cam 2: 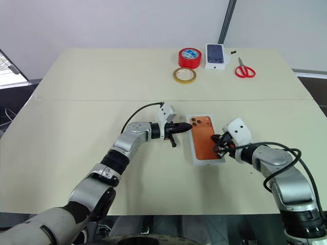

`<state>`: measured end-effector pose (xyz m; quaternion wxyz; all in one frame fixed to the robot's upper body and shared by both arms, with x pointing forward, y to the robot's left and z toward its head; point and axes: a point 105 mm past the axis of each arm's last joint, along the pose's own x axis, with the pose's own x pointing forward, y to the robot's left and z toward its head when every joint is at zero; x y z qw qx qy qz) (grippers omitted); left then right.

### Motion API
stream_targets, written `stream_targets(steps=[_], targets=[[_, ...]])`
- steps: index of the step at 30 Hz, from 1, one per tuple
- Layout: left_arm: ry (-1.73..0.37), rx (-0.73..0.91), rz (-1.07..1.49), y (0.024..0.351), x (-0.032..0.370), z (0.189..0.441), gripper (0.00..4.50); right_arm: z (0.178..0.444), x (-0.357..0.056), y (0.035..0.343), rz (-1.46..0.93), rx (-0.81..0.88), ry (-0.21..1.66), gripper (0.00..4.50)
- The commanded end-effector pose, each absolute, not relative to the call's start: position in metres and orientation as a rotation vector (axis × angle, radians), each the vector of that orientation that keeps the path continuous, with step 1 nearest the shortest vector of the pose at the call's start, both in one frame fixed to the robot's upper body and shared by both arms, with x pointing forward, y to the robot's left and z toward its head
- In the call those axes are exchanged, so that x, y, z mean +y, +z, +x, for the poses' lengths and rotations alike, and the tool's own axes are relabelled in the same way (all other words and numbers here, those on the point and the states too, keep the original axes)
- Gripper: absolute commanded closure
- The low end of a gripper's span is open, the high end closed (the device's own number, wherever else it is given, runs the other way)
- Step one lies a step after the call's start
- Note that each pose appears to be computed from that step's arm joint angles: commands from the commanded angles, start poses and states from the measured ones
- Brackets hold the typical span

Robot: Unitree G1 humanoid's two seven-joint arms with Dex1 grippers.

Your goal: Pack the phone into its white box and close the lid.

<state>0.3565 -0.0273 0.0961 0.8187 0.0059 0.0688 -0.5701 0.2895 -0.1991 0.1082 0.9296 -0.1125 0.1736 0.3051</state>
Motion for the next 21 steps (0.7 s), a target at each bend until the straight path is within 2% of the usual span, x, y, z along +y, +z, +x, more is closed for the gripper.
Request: stream_targets(steps=[1, 4, 5, 6, 8, 14, 21], targets=[[-1.198, -0.016, 0.001, 0.144, -0.006, 0.362, 2.24, 0.3, -0.202, 0.145, -0.264, 0.197, 0.612, 2.19], [-1.195, -0.052, 0.012, 0.156, 0.011, 0.36, 0.79, 0.302, -0.205, 0.155, -0.272, 0.145, 0.615, 0.66], [-1.205, -0.062, 0.012, 0.162, 0.031, 0.356, 0.39, 0.299, -0.207, 0.158, -0.319, 0.131, 0.635, 0.31], [-1.199, -0.084, -0.026, 0.171, 0.05, 0.353, 0.04, 0.294, -0.208, 0.158, -0.359, 0.129, 0.665, 0.29], [-1.183, -0.082, -0.125, 0.182, 0.078, 0.348, 0.04, 0.286, -0.21, 0.157, -0.4, 0.125, 0.716, 0.29], [-0.942, 0.142, 0.028, 0.133, 0.162, 0.336, 0.04, 0.272, -0.253, 0.163, -0.352, 0.15, 0.653, 0.29], [-0.819, 0.175, 0.077, 0.111, 0.207, 0.305, 0.04, 0.255, -0.283, 0.15, -0.333, 0.23, 0.62, 0.29]])
